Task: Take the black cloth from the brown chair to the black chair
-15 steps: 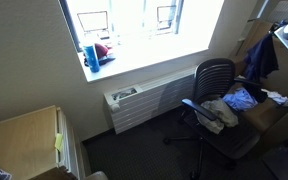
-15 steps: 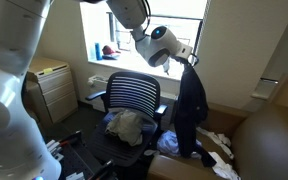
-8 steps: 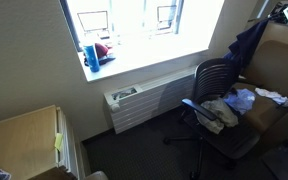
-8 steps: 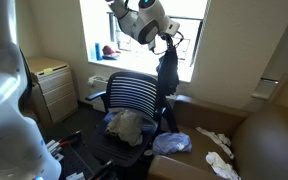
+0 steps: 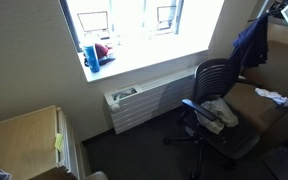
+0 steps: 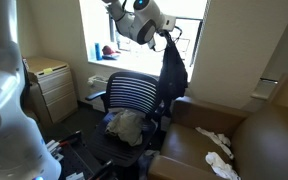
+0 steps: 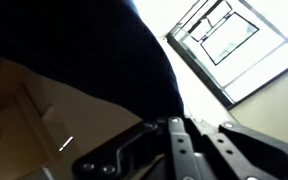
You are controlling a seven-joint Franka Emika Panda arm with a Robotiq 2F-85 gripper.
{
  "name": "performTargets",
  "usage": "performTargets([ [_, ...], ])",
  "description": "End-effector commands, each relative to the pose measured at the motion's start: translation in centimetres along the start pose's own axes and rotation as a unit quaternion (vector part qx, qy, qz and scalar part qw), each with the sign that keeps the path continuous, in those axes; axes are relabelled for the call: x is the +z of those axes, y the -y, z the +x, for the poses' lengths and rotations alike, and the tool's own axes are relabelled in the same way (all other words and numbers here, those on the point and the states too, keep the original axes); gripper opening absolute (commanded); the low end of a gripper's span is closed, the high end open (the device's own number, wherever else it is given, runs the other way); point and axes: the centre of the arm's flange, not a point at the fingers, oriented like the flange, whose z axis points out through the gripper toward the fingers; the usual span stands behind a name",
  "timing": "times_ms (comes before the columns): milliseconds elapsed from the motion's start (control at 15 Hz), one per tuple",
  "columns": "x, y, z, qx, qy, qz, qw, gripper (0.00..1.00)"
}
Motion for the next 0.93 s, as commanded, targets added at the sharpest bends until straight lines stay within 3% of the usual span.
performTargets([
  [0, -6.0, 8.1, -1.2, -0.035, -0.008, 0.094, 0.9949, 0.01],
  [333, -15.7, 18.3, -6.7, -0.043, 0.058, 0.233, 0.9698, 0.01],
  [600, -18.0, 20.5, -11.5, -0.022, 0.137, 0.309, 0.9408, 0.01],
  [867, -18.9, 21.4, -12.4, -0.005, 0.199, 0.363, 0.9102, 0.01],
])
